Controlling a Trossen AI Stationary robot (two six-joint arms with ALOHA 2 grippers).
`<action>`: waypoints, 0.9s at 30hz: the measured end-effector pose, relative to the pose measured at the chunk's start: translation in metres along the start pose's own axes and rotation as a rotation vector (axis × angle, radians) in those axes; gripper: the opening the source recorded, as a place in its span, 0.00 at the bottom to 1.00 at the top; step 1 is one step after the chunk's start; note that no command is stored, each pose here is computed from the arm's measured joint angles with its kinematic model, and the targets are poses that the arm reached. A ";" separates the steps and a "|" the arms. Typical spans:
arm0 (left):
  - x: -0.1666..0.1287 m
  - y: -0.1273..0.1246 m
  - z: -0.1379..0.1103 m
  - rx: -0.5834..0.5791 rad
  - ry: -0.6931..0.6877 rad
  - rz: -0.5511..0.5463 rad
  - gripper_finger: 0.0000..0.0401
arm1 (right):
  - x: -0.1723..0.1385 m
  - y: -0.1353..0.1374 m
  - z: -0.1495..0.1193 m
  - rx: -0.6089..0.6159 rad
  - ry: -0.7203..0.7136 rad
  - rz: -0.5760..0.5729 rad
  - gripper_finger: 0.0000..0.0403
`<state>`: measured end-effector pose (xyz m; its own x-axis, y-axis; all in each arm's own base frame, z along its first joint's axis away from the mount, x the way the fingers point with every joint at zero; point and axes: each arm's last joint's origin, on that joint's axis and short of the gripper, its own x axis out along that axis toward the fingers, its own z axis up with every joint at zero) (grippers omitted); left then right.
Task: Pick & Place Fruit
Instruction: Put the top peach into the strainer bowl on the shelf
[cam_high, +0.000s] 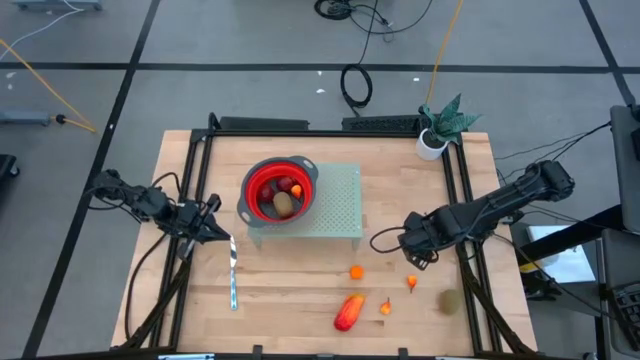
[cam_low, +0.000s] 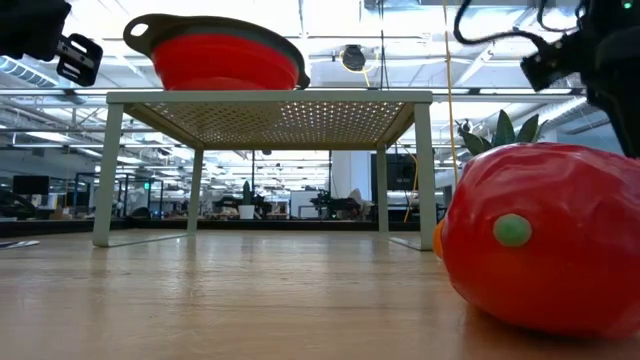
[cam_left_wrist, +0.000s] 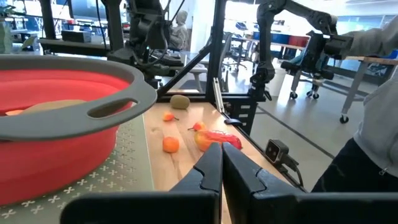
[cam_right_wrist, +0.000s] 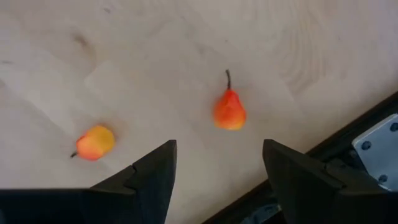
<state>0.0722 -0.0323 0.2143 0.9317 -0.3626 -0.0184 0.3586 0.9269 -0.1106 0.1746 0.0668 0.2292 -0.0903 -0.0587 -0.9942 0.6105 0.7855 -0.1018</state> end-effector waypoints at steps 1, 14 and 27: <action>0.000 0.000 0.000 0.000 0.000 0.000 0.01 | 0.003 -0.002 -0.001 0.003 0.002 0.000 0.58; 0.000 0.000 0.000 -0.025 0.000 0.001 0.04 | 0.024 -0.030 -0.003 0.083 -0.034 0.072 0.58; 0.000 0.000 0.000 -0.028 0.000 0.001 0.04 | 0.046 -0.038 -0.006 0.109 0.021 0.083 0.58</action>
<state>0.0722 -0.0323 0.2145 0.9320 -0.3619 -0.0184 0.3561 0.9242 -0.1379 0.1423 0.0379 0.1873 -0.0514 0.0173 -0.9985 0.6985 0.7152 -0.0236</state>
